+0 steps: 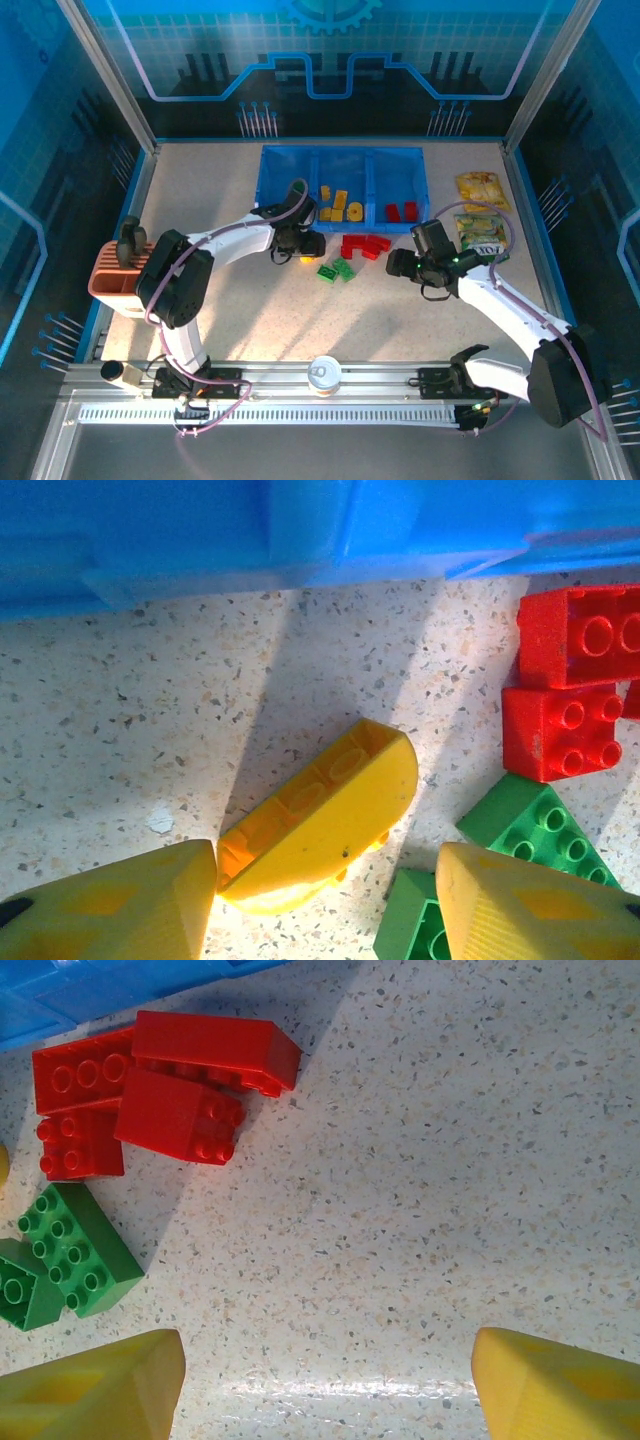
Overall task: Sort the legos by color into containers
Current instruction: Pick up the lego from the center of the table.
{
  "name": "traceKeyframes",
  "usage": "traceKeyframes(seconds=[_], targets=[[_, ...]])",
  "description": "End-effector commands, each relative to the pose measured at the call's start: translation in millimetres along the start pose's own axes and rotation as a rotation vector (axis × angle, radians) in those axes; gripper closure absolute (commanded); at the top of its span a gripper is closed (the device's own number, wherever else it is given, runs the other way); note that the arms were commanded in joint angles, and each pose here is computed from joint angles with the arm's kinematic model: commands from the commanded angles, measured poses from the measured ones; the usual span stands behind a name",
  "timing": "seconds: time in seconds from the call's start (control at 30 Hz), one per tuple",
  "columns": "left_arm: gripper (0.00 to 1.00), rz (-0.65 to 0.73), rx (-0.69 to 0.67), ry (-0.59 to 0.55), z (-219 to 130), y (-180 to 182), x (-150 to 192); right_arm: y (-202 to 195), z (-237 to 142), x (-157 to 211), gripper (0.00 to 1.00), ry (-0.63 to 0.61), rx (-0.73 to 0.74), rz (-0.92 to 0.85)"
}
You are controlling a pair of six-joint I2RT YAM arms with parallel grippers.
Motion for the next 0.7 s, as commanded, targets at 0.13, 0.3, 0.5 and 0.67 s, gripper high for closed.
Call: traceKeyframes(seconds=[0.13,0.3,0.5,0.67], targets=[[0.38,0.064,0.030,0.079,8.5,-7.9,6.0,-5.1,-0.9,4.9,0.23,0.002,0.004,0.018],[0.38,0.079,0.005,0.092,13.8,-3.9,8.5,-7.6,-1.5,5.7,0.23,-0.004,0.007,0.020],[0.42,0.099,-0.056,0.120,22.1,4.1,13.7,-6.2,-0.1,6.4,0.23,0.000,-0.001,0.024],[0.63,0.102,-0.066,0.110,19.5,3.2,7.5,-5.1,-1.4,5.9,0.23,-0.002,-0.007,0.025]])
Point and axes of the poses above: each hand's point on the last joint's axis, 136 mm out from that joint toward the fingers, its own z axis out along the fingers, its own y axis along the line the jaws close on, x = y × z, the point moved 1 cm from there along -z, back along the fingers, and after that the axes turned 6 degrees about z, right-handed, at the moved point
